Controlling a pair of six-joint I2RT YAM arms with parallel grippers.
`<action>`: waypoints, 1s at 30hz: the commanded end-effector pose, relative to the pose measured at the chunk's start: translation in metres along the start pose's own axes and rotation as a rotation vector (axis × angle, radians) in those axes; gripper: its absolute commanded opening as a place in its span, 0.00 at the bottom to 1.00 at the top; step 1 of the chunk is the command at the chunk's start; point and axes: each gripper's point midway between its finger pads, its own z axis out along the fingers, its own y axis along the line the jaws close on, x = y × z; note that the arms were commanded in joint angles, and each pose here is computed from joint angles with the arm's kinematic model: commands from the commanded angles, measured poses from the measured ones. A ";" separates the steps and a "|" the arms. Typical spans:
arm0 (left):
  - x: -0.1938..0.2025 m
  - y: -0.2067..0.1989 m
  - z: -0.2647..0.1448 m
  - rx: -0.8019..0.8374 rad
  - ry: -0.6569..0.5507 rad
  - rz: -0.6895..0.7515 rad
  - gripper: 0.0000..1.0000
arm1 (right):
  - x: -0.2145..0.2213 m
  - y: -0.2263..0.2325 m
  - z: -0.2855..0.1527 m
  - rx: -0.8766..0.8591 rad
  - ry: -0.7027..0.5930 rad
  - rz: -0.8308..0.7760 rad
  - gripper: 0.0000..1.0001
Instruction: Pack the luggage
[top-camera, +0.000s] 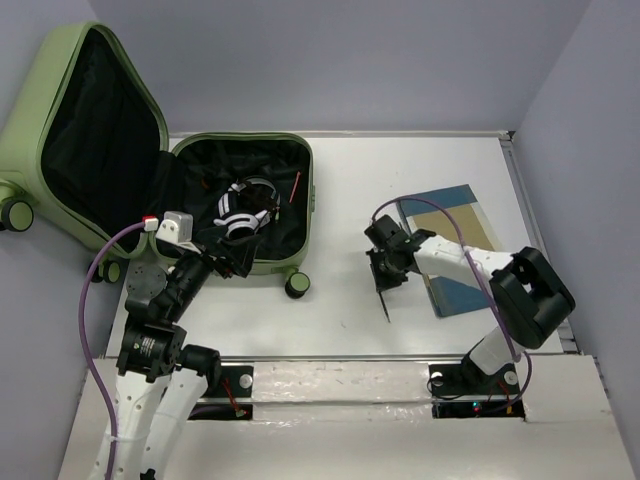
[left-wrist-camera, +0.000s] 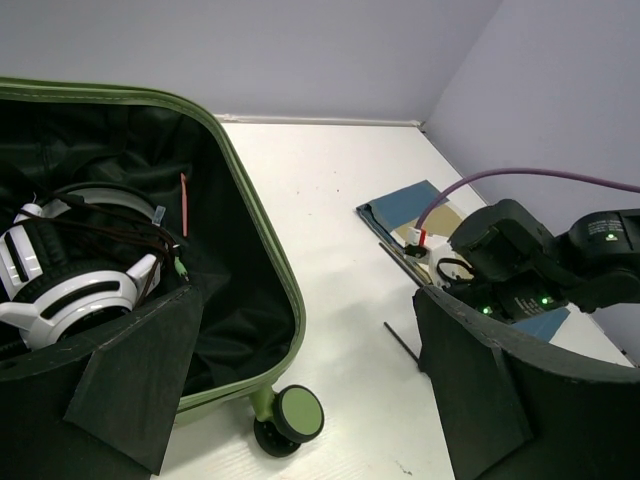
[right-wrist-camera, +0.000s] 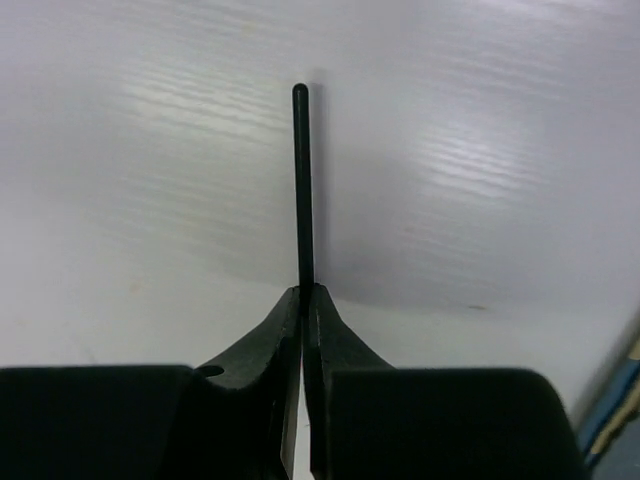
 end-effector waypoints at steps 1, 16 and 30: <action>-0.025 -0.013 -0.004 0.036 -0.065 0.030 0.99 | -0.046 0.061 -0.055 -0.267 -0.185 -0.013 0.07; -0.022 -0.008 -0.003 0.021 -0.056 0.027 0.99 | -0.274 0.196 -0.178 -0.768 -0.536 0.071 0.75; -0.023 -0.015 -0.003 0.049 -0.055 0.027 0.99 | -0.124 -0.081 -0.032 0.077 -0.302 0.249 0.28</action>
